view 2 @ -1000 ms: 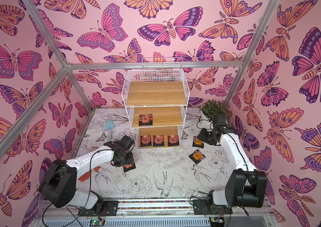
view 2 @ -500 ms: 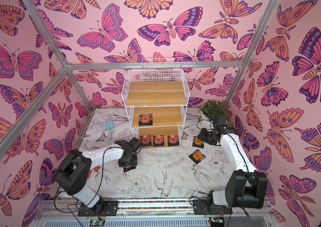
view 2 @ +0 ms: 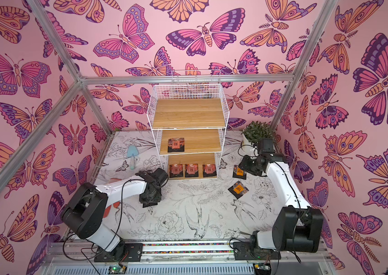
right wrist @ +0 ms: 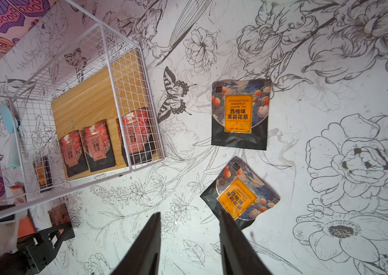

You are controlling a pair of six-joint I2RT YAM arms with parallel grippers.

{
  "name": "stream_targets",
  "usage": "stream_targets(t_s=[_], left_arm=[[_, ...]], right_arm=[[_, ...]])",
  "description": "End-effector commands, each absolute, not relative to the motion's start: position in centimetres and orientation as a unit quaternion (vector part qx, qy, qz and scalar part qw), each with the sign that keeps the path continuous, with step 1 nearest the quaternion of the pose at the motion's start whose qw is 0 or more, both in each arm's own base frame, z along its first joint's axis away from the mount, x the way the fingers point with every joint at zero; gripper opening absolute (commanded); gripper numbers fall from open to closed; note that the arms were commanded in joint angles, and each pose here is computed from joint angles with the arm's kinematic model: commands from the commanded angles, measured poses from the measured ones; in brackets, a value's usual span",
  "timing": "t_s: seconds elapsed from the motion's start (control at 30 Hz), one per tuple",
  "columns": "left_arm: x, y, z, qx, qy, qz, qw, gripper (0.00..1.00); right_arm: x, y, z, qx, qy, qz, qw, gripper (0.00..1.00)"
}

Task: Remove the tea bags from the shelf
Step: Move the tea bag to the center of the board.

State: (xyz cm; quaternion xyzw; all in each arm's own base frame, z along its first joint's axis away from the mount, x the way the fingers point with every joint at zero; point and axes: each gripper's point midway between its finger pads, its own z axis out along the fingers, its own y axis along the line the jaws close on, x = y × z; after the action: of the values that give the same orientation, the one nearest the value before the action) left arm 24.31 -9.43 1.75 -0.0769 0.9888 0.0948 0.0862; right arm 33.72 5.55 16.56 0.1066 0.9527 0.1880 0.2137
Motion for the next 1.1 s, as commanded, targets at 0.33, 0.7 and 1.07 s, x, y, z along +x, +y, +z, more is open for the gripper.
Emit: stream_targets(t_s=[0.33,0.7,1.07], left_arm=[[22.8,-5.0,1.7,-0.12,0.987,0.089,0.051,0.52],[23.4,-7.5,4.0,-0.111,0.99,0.043,0.081,0.59],[25.1,-7.8,2.4,-0.09,0.991,0.079,0.062,0.64]], right_arm=[[33.7,5.2,17.6,0.104,0.951,0.186,0.224,0.45],[33.7,5.3,17.6,0.105,0.951,0.187,0.223,0.45],[33.8,5.3,17.8,0.104,0.951,0.187,0.225,0.45]])
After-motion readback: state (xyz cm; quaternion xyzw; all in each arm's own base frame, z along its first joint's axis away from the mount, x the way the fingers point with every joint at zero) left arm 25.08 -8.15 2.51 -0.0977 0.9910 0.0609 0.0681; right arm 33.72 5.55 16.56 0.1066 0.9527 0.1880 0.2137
